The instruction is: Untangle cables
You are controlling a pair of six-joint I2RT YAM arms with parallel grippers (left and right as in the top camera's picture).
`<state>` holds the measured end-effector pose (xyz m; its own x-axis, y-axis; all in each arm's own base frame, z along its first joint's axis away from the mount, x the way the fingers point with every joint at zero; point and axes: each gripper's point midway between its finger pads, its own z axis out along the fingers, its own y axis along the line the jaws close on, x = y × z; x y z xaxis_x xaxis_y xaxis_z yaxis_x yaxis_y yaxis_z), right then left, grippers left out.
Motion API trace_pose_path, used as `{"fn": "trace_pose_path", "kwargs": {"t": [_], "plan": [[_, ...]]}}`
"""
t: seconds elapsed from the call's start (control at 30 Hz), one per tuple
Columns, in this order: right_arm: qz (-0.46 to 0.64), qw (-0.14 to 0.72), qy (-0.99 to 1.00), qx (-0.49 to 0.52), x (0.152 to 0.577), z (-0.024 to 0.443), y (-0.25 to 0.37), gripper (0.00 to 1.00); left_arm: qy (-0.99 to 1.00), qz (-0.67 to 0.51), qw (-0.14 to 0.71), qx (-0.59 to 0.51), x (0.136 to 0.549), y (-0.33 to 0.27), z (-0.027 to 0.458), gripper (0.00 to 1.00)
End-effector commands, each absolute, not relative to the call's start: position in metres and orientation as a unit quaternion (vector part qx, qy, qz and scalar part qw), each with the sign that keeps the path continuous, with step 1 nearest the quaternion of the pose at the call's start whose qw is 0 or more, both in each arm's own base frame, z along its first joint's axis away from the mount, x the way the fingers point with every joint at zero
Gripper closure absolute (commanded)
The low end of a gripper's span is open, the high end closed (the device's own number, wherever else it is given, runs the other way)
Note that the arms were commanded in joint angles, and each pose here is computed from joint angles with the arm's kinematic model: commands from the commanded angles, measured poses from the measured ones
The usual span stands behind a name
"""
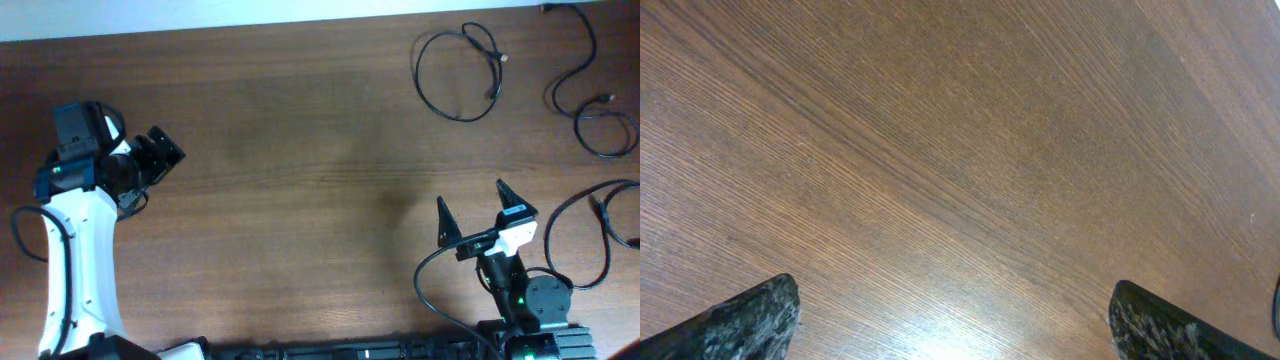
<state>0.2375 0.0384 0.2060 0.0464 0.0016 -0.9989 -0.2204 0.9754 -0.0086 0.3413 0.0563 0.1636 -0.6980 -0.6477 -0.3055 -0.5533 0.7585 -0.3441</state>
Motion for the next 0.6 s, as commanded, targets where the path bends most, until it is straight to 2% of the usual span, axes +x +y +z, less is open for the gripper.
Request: {"fn": "trace_pose_path", "kwargs": {"t": [0.0, 0.2, 0.57], "plan": [[0.08, 0.716, 0.692, -0.048, 0.243, 0.187, 0.033, 0.01, 0.913, -0.117, 0.207, -0.333, 0.341, 0.056, 0.163, 0.01], [0.073, 0.678, 0.731, -0.031, 0.244, 0.158, 0.028, 0.01, 0.913, -0.117, 0.207, -0.333, 0.341, 0.056, 0.163, 0.01], [0.073, 0.679, 0.73, -0.03, 0.244, 0.158, 0.028, 0.01, 0.913, -0.117, 0.207, -0.333, 0.341, 0.056, 0.163, 0.01]]}}
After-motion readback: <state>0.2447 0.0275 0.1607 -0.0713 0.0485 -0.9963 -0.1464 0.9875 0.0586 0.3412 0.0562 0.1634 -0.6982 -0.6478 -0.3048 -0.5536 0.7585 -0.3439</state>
